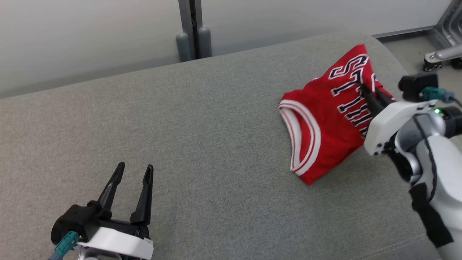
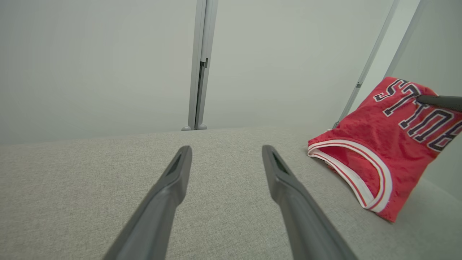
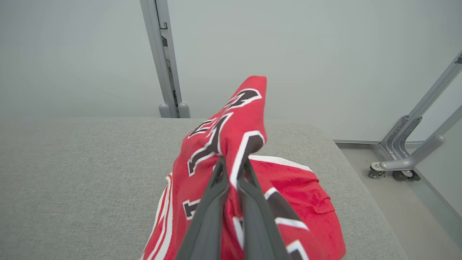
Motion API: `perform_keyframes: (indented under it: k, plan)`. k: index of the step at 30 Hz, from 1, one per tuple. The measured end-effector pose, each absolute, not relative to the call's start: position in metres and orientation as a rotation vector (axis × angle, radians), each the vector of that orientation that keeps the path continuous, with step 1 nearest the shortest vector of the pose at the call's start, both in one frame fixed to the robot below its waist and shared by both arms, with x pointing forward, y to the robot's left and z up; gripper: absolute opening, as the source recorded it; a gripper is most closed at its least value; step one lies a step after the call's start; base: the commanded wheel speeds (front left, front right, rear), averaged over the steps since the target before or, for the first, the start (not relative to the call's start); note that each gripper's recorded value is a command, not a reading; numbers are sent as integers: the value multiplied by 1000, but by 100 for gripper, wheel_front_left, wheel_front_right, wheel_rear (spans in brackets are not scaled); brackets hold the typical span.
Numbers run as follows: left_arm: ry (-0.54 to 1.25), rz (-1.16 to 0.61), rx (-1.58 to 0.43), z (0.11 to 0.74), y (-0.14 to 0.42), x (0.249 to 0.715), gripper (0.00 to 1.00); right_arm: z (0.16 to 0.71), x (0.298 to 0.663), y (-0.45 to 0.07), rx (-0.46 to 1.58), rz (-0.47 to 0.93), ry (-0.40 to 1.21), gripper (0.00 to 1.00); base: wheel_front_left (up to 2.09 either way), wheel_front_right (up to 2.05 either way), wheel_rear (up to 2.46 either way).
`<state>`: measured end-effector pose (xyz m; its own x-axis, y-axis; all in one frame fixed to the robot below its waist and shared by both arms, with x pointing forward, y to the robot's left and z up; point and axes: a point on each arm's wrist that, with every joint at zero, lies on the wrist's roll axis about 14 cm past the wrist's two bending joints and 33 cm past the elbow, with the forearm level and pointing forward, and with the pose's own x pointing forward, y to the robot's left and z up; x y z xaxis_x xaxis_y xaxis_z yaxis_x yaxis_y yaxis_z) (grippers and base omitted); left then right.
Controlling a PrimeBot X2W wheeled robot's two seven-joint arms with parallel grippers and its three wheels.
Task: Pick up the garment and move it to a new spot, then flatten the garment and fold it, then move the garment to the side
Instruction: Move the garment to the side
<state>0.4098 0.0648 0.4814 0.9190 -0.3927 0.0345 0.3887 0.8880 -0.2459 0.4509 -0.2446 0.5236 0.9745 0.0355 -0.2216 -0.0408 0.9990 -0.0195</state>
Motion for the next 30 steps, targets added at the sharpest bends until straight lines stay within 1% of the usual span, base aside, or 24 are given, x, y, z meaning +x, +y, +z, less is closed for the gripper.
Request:
perform_keyframes:
  k: [4,5,8,16,21,22,23,24,25,30]
  plan:
    - [25,-404,-259,477,66,415,100,524,464,-267,-74,-2,259,0,0,0,0]
    - [37,-402,-263,473,68,415,100,522,467,-280,-100,-29,280,0,0,0,0]
    - [45,-399,-264,469,69,418,100,519,470,-298,-113,-78,304,0,0,0,0]
    - [56,-404,-260,463,72,425,100,495,473,-311,-139,-132,393,0,0,0,0]
    - [57,-410,-254,460,73,432,100,480,475,-332,-173,-195,442,0,0,0,0]
    - [64,-408,-255,458,74,433,100,476,476,-332,-174,-201,456,5,0,0,0]
    - [70,-406,-254,455,76,433,100,472,477,-331,-175,-204,467,27,0,0,0]
    - [75,-405,-251,453,77,434,100,469,479,-331,-175,-208,465,48,0,0,0]
    - [78,-404,-248,451,78,435,100,468,480,-333,-178,-216,465,100,0,0,0]
    - [82,-395,-252,450,84,436,100,463,485,-328,-186,-222,455,100,0,0,0]
